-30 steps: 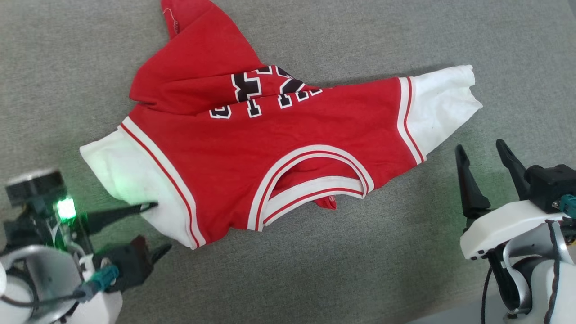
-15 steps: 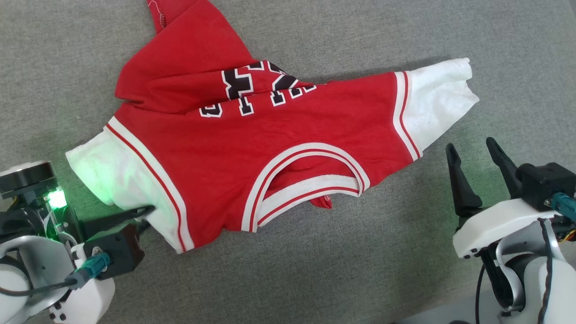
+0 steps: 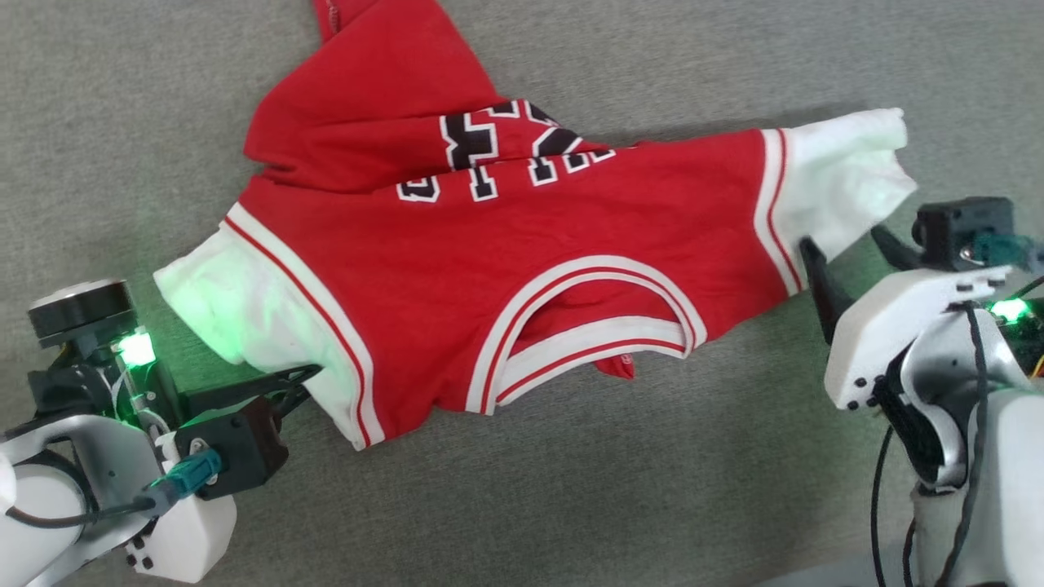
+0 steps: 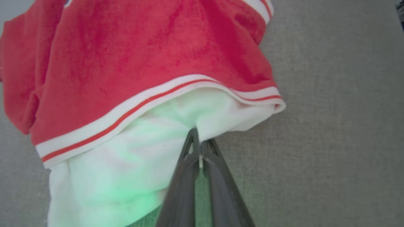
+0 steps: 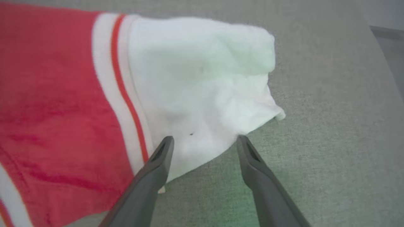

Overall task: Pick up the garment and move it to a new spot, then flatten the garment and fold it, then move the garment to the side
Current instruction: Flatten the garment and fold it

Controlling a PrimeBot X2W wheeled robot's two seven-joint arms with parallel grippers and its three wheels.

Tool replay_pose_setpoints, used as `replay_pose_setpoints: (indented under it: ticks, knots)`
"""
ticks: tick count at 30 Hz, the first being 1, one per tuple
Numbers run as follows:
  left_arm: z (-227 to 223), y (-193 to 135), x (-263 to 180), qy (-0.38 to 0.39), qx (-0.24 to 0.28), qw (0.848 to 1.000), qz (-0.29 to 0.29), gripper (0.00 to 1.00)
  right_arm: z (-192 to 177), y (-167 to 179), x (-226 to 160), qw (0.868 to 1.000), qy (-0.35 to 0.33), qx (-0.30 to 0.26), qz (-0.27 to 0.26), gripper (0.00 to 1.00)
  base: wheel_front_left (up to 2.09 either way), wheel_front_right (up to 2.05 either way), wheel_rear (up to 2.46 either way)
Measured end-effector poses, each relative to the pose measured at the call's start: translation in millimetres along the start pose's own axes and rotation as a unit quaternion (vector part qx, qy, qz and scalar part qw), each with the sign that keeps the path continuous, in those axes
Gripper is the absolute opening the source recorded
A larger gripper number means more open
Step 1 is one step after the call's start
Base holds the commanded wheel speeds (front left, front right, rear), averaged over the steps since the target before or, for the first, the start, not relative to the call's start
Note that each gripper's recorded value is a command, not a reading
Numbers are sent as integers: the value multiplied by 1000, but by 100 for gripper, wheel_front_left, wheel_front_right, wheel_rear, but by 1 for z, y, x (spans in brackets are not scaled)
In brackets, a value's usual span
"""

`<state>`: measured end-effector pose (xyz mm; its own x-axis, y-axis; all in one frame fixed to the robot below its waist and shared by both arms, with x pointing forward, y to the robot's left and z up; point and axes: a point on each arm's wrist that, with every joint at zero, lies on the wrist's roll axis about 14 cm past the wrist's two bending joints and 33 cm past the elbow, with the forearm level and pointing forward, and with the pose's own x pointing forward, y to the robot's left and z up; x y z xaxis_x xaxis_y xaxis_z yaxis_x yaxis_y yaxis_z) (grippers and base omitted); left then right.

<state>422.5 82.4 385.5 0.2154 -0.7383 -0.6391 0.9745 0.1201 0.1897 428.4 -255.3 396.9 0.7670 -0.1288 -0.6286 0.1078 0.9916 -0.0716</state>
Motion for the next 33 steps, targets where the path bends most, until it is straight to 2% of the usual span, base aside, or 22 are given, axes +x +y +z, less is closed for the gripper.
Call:
replay_pose_setpoints:
  ticks: [4, 10, 12, 13, 19, 23, 28, 33]
  knots:
    - [-3, 2, 0, -4, -8, 1000, 4, 0, -23, 2, 11, 995, 95, 5, 3, 100, 0, 0, 0]
    - [-9, 2, 1, -8, -20, 1000, 8, 0, -30, 10, 20, 989, 148, 9, 19, 100, 0, 0, 0]
    - [-11, 4, 1, -8, -21, 1000, 11, 0, -32, 12, 21, 987, 157, 6, 21, 57, 0, 0, 0]
    - [-11, 6, 1, -10, -21, 1000, 13, 0, -31, 13, 21, 987, 156, 6, 22, 0, 0, 0, 0]
    - [-1, 21, -2, -38, -46, 997, 40, 0, -14, 19, 21, 993, 117, 15, 32, 0, 0, 0, 0]
    - [17, 36, -13, -82, -82, 991, 71, 0, 15, 17, 11, 998, 61, 17, 30, 0, 0, 0, 0]
    - [51, 56, -40, -167, -148, 968, 118, 0, 72, 17, -15, 998, -37, 37, 44, 0, 0, 0, 0]
    - [61, 78, -73, -200, -197, 945, 170, 0, 111, 24, -30, 992, -94, 57, 67, 0, 0, 0, 0]
